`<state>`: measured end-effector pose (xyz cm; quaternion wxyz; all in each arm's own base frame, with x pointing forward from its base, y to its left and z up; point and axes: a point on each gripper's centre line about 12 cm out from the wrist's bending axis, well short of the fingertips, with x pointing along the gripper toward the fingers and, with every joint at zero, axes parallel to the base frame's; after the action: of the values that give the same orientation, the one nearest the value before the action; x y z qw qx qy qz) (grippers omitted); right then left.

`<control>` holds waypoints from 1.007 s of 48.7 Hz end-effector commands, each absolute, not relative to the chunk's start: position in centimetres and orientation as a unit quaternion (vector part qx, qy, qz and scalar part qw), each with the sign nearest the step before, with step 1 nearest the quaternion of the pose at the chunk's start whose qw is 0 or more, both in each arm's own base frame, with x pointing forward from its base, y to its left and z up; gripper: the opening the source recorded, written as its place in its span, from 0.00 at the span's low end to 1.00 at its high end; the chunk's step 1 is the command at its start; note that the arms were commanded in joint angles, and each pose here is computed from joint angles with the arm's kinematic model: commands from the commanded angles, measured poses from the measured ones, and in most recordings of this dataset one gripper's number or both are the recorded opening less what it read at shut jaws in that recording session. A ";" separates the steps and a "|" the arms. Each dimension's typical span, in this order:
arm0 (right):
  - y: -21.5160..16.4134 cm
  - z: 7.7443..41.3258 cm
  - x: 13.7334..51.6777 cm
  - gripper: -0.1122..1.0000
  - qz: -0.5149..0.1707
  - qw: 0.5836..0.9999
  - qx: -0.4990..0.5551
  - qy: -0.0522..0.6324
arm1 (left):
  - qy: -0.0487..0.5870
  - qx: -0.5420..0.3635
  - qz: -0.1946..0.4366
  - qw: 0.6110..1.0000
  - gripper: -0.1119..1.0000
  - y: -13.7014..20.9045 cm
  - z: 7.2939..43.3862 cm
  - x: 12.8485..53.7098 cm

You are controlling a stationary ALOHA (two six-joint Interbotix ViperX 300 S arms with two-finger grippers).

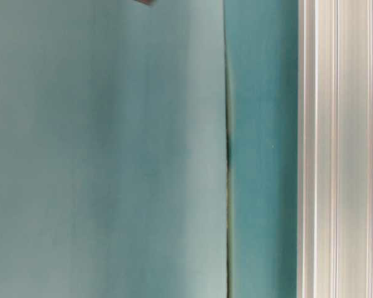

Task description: Lift the metal rail with both hands and move it towards you.

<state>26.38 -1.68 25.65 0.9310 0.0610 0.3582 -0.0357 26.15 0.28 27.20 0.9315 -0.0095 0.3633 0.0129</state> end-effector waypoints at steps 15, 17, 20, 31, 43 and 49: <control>-1.5 29.7 23.2 0.98 -0.035 0.968 0.051 0.244 | 0.246 -0.011 0.011 0.969 0.93 0.2 31.1 23.4; -1.5 30.0 22.8 0.98 -0.035 0.970 0.052 0.234 | 0.241 -0.011 0.011 0.970 0.93 0.2 31.3 23.2; -1.4 30.6 22.2 0.98 -0.034 0.973 0.051 0.222 | 0.233 -0.011 0.010 0.972 0.93 0.2 31.6 22.8; -1.3 32.0 20.4 0.98 -0.033 0.981 0.051 0.183 | 0.182 -0.013 0.010 0.983 0.92 0.2 33.4 21.1; -1.2 32.4 19.4 0.98 -0.033 0.985 0.052 0.164 | 0.114 -0.016 0.009 0.993 0.92 0.2 35.7 19.5; -1.2 32.6 18.9 0.98 -0.033 0.986 0.052 0.155 | 0.104 -0.017 0.009 0.994 0.92 0.2 36.0 19.1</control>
<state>19.07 -1.20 32.12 0.9839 0.0523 0.1675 -0.0332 19.14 0.20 35.36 0.9930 -0.0158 0.1169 0.0089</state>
